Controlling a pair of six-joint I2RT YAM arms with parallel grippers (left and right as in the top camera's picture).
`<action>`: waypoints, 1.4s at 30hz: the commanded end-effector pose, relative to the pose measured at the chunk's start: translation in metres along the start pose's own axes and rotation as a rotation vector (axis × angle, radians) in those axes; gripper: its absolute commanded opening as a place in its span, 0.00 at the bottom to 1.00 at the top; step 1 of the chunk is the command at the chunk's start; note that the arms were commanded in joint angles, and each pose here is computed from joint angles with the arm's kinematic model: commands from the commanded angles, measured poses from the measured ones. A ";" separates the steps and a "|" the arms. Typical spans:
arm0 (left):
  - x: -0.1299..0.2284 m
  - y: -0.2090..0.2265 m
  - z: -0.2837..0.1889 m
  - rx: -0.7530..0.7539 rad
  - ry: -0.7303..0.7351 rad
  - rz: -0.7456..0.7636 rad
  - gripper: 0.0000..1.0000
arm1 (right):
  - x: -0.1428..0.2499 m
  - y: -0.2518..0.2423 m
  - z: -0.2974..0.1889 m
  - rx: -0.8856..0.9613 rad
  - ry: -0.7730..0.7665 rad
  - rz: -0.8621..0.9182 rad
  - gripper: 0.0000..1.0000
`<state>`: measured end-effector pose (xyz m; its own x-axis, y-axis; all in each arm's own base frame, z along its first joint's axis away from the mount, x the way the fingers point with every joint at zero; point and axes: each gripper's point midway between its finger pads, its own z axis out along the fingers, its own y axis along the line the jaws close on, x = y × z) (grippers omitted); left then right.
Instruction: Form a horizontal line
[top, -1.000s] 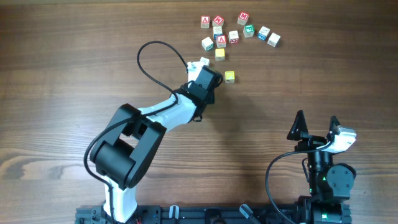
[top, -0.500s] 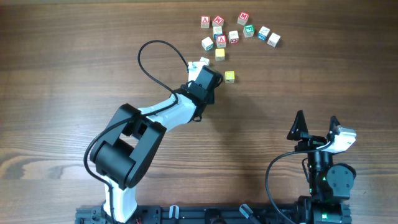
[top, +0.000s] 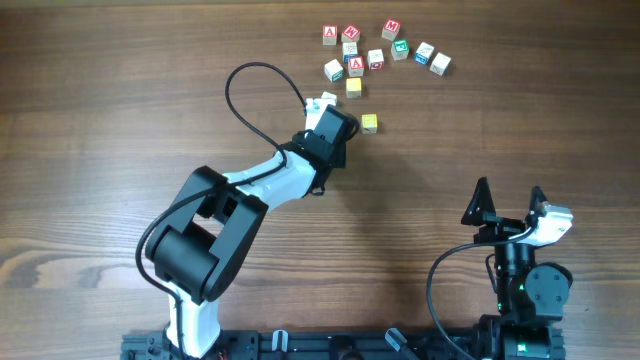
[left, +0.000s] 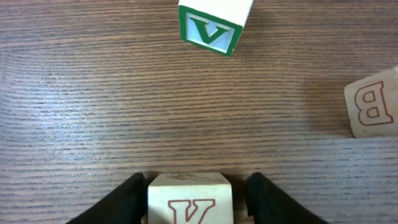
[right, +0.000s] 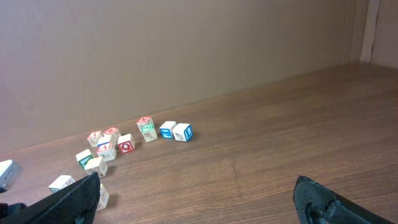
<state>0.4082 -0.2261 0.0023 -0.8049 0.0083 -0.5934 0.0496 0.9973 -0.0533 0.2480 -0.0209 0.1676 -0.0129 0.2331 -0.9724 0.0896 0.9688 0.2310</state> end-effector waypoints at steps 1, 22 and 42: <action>0.022 0.006 0.012 -0.010 0.064 0.014 0.59 | -0.003 0.001 -0.001 -0.009 -0.012 0.005 1.00; -0.034 0.099 -0.263 -0.023 -0.124 -0.161 1.00 | -0.003 0.001 -0.001 -0.009 -0.012 0.005 1.00; 0.008 0.141 -0.302 -0.087 -0.054 -0.231 1.00 | 0.005 0.086 -0.020 -0.463 0.273 0.804 1.00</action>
<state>0.2289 -0.0620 0.2377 -0.7442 -0.2110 -0.6338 -0.1720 0.9773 -0.1234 0.2436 0.0460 0.1690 -0.2898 0.8571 -0.4260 -0.1049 0.4140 0.9042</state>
